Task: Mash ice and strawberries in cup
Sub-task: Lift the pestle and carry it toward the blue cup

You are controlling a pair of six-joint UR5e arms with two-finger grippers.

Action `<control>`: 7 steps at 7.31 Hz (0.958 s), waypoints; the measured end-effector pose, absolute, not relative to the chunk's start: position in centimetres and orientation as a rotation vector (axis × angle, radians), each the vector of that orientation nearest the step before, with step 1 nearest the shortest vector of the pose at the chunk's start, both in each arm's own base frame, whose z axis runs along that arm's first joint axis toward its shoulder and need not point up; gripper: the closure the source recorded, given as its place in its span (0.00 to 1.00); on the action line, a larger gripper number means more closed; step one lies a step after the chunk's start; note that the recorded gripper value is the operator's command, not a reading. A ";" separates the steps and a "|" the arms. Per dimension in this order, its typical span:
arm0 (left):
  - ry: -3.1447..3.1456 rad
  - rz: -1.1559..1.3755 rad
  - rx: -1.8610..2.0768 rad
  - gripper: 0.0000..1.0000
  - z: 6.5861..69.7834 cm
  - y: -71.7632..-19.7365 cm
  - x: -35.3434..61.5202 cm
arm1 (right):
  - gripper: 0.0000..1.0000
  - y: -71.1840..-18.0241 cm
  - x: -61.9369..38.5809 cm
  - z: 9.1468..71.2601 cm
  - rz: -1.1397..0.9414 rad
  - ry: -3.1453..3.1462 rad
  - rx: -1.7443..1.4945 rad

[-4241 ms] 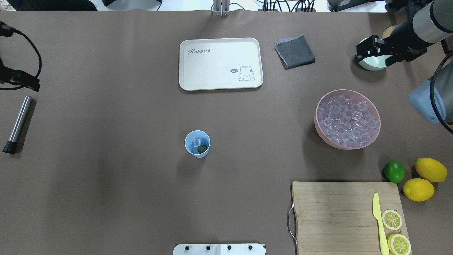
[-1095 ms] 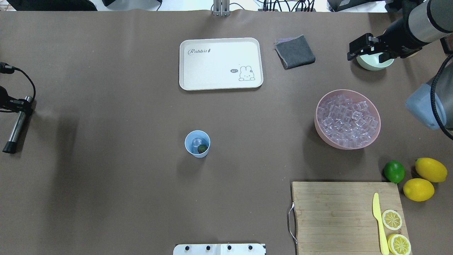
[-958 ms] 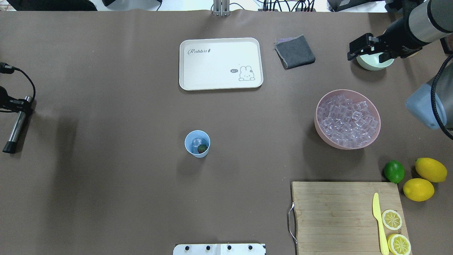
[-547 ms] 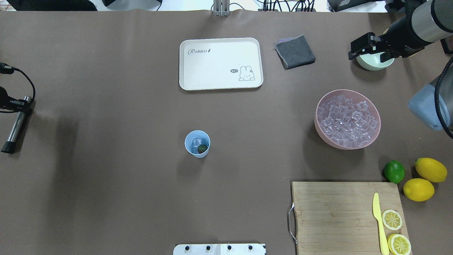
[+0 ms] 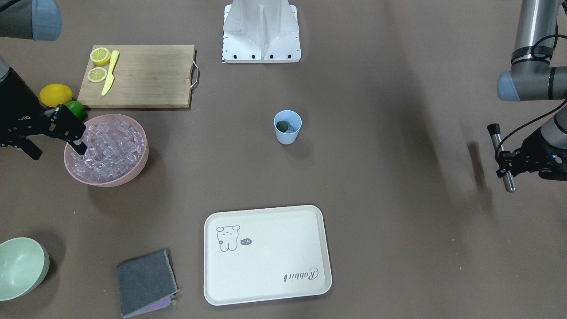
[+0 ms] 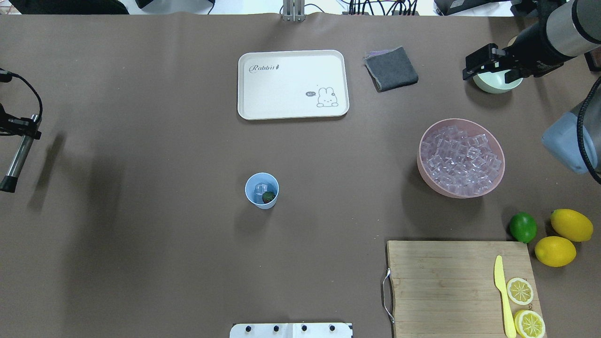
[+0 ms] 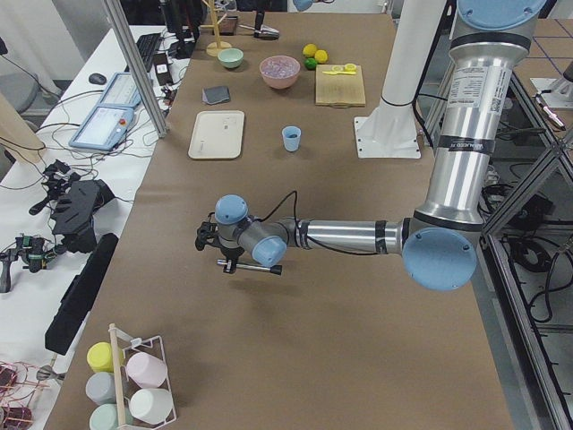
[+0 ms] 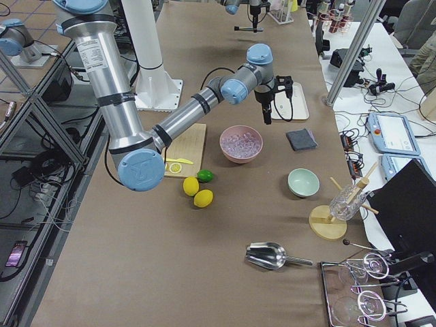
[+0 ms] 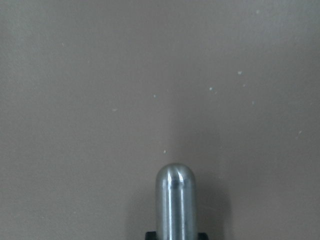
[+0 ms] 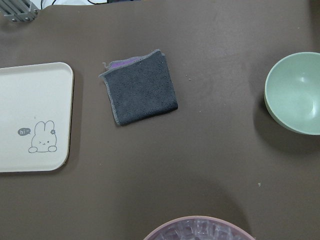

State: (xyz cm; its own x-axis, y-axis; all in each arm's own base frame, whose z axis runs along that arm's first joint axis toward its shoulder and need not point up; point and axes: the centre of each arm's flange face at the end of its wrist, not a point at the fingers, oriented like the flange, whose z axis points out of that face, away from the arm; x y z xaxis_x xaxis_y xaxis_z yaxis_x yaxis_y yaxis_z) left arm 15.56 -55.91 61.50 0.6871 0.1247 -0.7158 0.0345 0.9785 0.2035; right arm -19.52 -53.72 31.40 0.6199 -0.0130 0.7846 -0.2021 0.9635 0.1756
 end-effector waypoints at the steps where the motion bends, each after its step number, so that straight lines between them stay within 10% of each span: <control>1: 0.824 0.054 0.257 1.00 58.8 -56.9 15.2 | 0.00 -53.8 -19.6 31.5 0.110 -0.897 0.256; 7: 0.814 0.098 0.598 1.00 41.7 -63.3 16.6 | 0.00 -56.2 -14.3 34.9 0.139 -0.766 0.162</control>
